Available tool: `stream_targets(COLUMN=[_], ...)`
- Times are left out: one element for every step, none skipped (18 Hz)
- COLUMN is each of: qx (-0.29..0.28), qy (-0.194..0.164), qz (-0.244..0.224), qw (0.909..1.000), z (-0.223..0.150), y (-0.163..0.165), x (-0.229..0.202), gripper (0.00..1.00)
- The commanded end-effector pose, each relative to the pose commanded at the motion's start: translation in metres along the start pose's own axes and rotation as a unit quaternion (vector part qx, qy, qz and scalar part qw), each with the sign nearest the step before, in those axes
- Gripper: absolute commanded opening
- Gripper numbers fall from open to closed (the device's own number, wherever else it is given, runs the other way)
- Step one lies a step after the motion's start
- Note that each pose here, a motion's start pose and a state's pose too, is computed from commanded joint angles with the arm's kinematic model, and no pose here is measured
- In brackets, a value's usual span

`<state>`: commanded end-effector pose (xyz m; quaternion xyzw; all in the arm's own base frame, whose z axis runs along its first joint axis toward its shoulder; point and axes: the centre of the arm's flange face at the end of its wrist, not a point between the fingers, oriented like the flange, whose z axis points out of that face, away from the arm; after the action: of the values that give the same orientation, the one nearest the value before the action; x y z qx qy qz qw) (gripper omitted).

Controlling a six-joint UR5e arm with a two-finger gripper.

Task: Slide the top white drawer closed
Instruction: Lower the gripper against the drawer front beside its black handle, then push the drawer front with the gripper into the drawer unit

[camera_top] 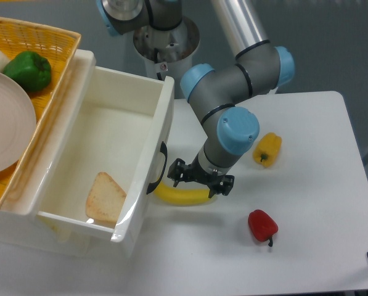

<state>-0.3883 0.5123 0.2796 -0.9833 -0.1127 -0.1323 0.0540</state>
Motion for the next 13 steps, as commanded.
stream_targets(qx=[0.003,0.004,0.003,0.003,0.005,0.006,0.006,0.006,0.008,0.01,0.011,0.011,0.011], qy=[0.004,0.006,0.006,0.006,0.006,0.006,0.006,0.006,0.008,0.009,0.009,0.009,0.01], qz=[0.0,0.001,0.0,0.0,0.001,0.001,0.001,0.002,0.002,0.003,0.005,0.005,0.006], qw=[1.0,1.0,1.0,1.0,1.0,1.0,1.0,1.0,0.9999,0.9999,0.9999,0.9999,0.9999], z=[0.0,0.001,0.001,0.0,-0.002,-0.003,-0.004,-0.004,-0.004,-0.005,-0.006,-0.006,-0.006], y=[-0.001,-0.001,-0.001,-0.001,-0.001,-0.001,-0.001,-0.001,-0.001,-0.001,-0.003,-0.003,-0.004], x=[0.001,0.002,0.002,0.002,0.003,0.004,0.004,0.005,0.006,0.008,0.011,0.011,0.013], gripper=[1.0,1.0,1.0,1.0,1.0,1.0,1.0,1.0,1.0,1.0,1.0,1.0,1.0])
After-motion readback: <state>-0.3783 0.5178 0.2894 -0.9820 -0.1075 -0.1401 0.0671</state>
